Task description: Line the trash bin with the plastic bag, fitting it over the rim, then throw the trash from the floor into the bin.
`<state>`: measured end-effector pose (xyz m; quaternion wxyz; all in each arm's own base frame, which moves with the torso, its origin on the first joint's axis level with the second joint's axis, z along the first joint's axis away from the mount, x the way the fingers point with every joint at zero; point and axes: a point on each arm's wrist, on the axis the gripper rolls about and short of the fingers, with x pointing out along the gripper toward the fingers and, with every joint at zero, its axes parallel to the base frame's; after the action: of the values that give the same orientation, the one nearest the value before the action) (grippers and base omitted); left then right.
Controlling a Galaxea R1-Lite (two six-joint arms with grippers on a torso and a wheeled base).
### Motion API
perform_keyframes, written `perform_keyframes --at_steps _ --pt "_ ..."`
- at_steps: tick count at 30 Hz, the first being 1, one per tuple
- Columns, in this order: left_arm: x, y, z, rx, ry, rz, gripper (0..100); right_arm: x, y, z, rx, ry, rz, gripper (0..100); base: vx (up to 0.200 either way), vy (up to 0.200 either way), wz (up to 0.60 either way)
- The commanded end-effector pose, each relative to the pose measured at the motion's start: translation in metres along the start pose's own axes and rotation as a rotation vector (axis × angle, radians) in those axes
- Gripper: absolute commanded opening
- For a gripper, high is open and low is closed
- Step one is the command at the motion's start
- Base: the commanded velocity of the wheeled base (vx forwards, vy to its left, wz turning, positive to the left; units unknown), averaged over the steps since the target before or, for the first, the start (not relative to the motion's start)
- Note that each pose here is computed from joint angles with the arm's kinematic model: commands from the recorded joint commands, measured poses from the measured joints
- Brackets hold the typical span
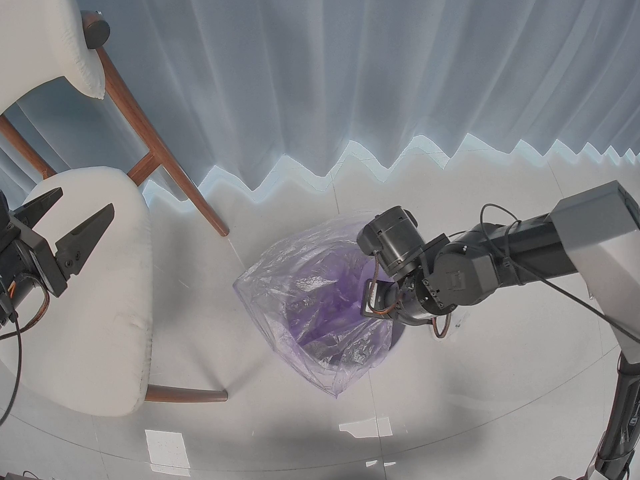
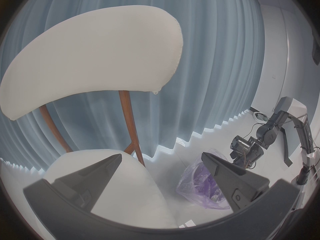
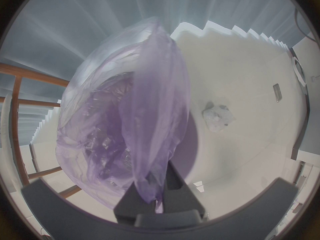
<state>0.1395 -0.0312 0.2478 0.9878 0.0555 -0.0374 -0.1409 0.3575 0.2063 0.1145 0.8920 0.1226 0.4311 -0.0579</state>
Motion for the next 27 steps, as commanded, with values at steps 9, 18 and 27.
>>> perform_keyframes --at_steps 9,18,27 --pt "0.000 -0.005 -0.005 0.037 0.012 -0.048 100 -0.020 -0.043 -0.005 0.046 0.021 -0.055 0 0.000 0.000 0.00" --pt "-0.001 -0.008 -0.005 0.038 0.011 -0.067 100 0.012 -0.072 -0.028 0.090 0.010 -0.080 0 0.000 0.000 0.00" --pt "-0.002 -0.013 -0.006 0.057 0.013 -0.097 100 0.039 -0.089 -0.037 0.124 0.010 -0.106 0 0.000 0.000 0.00"
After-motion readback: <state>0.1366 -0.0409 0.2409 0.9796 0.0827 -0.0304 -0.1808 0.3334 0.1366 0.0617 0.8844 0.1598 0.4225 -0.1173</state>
